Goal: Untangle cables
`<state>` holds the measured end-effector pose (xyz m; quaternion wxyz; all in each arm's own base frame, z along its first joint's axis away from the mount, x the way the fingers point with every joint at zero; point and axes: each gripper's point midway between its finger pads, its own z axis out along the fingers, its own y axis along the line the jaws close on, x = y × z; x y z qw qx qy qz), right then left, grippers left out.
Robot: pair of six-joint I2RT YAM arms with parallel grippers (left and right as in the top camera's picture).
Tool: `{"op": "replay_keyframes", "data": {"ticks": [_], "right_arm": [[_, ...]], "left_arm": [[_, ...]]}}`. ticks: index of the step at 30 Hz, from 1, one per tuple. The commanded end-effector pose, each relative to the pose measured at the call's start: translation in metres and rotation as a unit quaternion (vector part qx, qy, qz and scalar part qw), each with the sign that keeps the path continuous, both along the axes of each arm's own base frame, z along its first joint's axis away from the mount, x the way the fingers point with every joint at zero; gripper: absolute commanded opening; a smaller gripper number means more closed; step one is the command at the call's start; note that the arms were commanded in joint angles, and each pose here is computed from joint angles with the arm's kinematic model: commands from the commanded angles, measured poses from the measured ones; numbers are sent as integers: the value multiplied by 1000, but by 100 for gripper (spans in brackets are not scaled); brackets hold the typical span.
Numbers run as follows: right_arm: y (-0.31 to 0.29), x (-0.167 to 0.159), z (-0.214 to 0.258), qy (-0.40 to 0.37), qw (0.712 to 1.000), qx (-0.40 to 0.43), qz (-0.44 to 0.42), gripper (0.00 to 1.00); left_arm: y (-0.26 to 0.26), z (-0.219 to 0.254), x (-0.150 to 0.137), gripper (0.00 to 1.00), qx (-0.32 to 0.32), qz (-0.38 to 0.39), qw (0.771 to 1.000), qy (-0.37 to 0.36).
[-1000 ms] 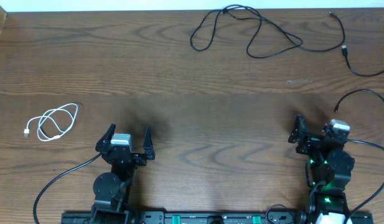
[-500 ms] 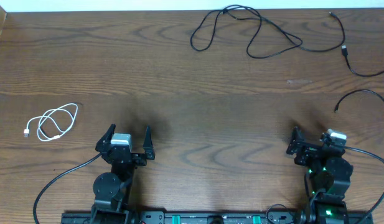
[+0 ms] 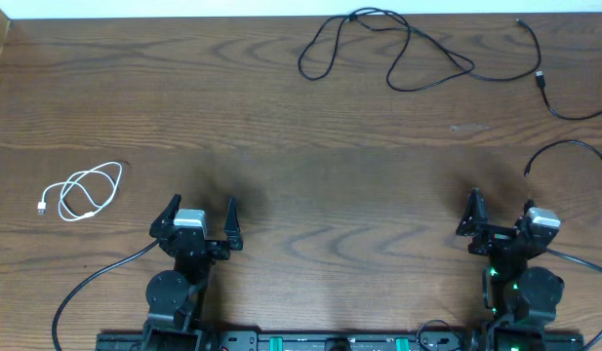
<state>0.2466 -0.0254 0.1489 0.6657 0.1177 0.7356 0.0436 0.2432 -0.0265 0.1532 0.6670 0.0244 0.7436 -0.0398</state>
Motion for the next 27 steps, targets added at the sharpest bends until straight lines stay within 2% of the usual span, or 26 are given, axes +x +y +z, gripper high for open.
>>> {"op": "replay_keyframes", "data": {"ticks": [1, 16, 27], "right_arm": [[1, -2, 9, -21, 1000, 1, 1, 99], [2, -2, 8, -18, 1000, -1, 3, 99], [10, -1, 7, -9, 996, -85, 24, 99]], "left_arm": [[1, -17, -1, 98, 11, 3, 1000, 24], [1, -17, -1, 98, 11, 3, 1000, 24], [1, -17, -1, 98, 11, 3, 1000, 24]]}}
